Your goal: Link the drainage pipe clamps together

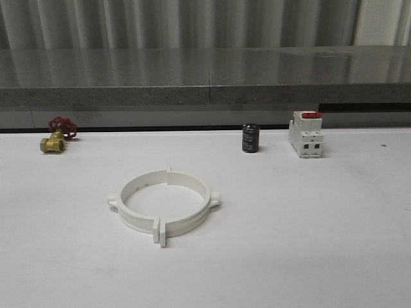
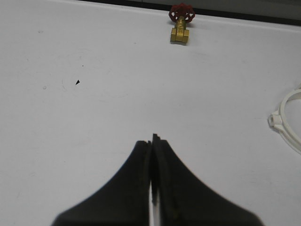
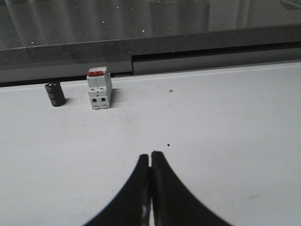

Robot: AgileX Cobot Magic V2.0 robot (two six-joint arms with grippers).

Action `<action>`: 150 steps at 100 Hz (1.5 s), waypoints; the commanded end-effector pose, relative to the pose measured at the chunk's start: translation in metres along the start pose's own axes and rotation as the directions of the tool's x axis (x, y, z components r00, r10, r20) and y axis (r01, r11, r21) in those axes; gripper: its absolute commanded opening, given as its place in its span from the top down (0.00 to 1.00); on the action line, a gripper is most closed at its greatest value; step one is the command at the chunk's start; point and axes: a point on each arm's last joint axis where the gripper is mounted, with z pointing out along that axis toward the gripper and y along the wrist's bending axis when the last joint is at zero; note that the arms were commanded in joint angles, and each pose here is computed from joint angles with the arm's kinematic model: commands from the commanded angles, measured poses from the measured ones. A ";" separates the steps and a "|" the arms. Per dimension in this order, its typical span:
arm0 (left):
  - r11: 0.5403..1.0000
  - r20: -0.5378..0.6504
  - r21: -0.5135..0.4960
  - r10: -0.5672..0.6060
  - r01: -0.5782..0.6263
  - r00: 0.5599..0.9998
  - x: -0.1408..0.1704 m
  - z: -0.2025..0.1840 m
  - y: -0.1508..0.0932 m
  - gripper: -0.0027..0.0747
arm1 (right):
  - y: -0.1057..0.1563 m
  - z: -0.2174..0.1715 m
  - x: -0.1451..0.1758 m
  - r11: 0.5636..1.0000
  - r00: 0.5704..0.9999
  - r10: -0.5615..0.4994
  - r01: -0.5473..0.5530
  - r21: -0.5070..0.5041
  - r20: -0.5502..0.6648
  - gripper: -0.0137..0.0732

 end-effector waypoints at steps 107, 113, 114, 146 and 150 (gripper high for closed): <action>1.000 0.085 0.008 -0.004 0.003 0.996 -0.013 -0.004 -0.001 0.99 | 0.003 0.000 -0.011 0.998 0.962 -0.042 0.054 -0.036 0.271 0.91; 1.000 0.085 0.008 -0.004 0.003 0.996 -0.013 -0.004 -0.001 0.99 | 0.003 0.000 -0.011 0.998 0.962 -0.042 0.054 -0.036 0.271 0.91; 1.000 0.085 0.008 -0.004 0.003 0.996 -0.013 -0.004 -0.001 0.99 | 0.003 0.000 -0.011 0.998 0.962 -0.042 0.054 -0.036 0.271 0.91; 1.000 0.093 0.003 0.031 -0.031 0.995 -0.013 -0.004 -0.001 0.99 | 0.003 0.000 -0.011 0.998 0.962 -0.042 0.054 -0.036 0.271 0.91; 0.999 0.115 0.005 0.037 -0.038 0.993 -0.014 -0.005 -0.001 0.99 | 0.003 0.000 -0.011 0.998 0.962 -0.042 0.054 -0.036 0.271 0.91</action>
